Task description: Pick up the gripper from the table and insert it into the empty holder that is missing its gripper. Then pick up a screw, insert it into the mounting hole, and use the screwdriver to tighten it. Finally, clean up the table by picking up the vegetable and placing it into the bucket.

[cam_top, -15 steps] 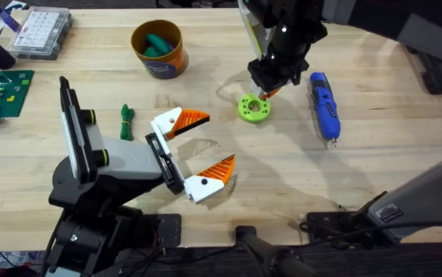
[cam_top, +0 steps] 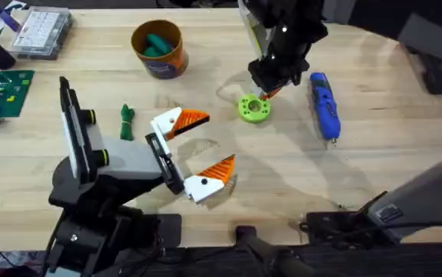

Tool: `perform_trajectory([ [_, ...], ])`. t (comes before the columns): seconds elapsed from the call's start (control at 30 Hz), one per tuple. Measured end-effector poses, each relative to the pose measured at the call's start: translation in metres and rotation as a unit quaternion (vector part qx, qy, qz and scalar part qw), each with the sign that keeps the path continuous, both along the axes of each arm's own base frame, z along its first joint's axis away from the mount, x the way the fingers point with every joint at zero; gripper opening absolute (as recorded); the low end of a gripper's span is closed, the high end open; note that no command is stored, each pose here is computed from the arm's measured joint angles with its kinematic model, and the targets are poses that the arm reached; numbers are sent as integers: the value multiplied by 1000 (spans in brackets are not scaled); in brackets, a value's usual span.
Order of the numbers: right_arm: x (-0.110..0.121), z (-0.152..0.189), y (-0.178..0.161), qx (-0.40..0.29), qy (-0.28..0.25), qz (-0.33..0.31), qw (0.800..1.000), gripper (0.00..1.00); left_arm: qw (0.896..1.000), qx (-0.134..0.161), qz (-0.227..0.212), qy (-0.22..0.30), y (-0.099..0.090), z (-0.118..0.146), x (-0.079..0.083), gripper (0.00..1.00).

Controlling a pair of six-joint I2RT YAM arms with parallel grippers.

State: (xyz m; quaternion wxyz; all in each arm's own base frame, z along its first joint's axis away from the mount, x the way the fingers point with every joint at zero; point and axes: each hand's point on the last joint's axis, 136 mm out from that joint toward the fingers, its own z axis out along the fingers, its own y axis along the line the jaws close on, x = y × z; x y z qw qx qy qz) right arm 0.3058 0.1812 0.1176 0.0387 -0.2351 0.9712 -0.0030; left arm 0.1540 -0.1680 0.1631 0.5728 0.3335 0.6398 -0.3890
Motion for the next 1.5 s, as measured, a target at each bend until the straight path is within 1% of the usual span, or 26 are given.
perform_trajectory([
  [0.27,0,0,-1,0,0,0,1000,6,1000,0,0,0,0,0,0,988],
  [0.4,-1,7,-1,6,-10,0,1000,6,1000,0,0,0,0,0,0,988],
  [0.6,-12,17,-9,17,-33,-6,999,6,1000,0,0,0,0,0,0,988],
  [0.63,-12,17,-11,17,-35,-10,999,24,1000,0,0,0,0,0,0,988],
  [0.67,-13,16,-13,14,-36,-13,999,67,1000,0,0,0,0,0,0,988],
  [0.73,-14,13,-17,9,-34,-21,999,236,1000,0,0,0,0,0,0,988],
  [0.87,-12,10,-18,9,-38,-24,999,829,1000,0,0,0,0,0,0,988],
  [0.9,-11,11,-17,10,-40,-23,999,940,1000,0,0,0,0,0,0,988],
  [0.93,-10,11,-17,11,-41,-24,999,982,1000,0,0,0,0,0,0,988],
  [1.1,-10,11,-17,11,-42,-27,999,995,1000,0,0,0,0,0,0,988],
  [1.17,-8,11,-19,12,-41,-40,998,995,1000,0,0,0,0,0,0,988],
  [1.33,0,10,-28,18,-48,-76,996,995,1000,0,0,0,0,0,0,988],
  [1.5,8,2,-26,27,-63,-87,994,995,1000,0,0,0,0,0,0,988],
])
